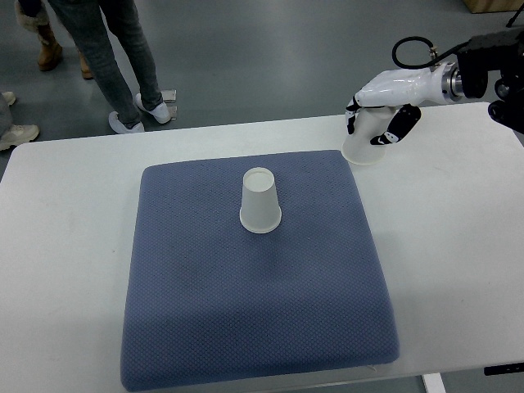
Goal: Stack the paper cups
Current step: 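Lift the held cup and carry it over the cup on the pad, then lower the held cup onto the cup on the pad and release it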
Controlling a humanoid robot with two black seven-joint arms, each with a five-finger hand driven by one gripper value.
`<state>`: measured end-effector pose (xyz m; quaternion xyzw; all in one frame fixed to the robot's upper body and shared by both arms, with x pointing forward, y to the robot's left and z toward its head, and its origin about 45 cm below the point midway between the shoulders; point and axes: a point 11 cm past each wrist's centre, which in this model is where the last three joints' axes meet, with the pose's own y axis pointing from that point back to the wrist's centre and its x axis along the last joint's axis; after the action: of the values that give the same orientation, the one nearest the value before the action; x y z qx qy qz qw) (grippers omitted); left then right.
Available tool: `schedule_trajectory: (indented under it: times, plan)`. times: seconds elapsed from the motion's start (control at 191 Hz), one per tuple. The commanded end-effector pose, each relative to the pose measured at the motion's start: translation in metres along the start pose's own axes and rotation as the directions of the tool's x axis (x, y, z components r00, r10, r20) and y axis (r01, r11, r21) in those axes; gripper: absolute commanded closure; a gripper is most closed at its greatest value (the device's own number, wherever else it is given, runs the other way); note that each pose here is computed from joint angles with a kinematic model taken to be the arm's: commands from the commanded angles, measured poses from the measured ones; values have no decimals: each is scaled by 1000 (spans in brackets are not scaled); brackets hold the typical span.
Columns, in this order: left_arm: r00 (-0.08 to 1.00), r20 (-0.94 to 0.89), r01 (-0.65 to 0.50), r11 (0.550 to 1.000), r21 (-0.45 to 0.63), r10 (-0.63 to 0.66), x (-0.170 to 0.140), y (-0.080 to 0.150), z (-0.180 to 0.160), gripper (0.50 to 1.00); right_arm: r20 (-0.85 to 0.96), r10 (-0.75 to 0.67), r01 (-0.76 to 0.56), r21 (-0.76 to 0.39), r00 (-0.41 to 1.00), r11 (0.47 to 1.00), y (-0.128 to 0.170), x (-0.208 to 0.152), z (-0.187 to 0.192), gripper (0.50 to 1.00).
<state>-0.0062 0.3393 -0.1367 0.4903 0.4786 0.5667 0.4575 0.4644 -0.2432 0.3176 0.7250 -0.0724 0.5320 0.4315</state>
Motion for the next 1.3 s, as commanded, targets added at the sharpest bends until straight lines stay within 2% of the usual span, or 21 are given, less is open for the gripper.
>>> schedule_trajectory:
  times: [0.0,0.215,0.565,1.293]
  plan:
    - [1000,0,0,1000,0,0,0,0,0,500,0,4,-4,63,1000,998,-4,19,-22,1000]
    - [1000,0,0,1000,1,0,0,0,0,500,-27,23,-19,166,999,986,-23,58,-66,1000]
    - [1000,0,0,1000,-2,0,0,0,1,500,-57,-1,18,287,998,958,-58,65,-121,1000]
    - [1000,0,0,1000,0,0,0,0,0,500,-70,-6,27,310,998,950,-79,54,-137,1000]
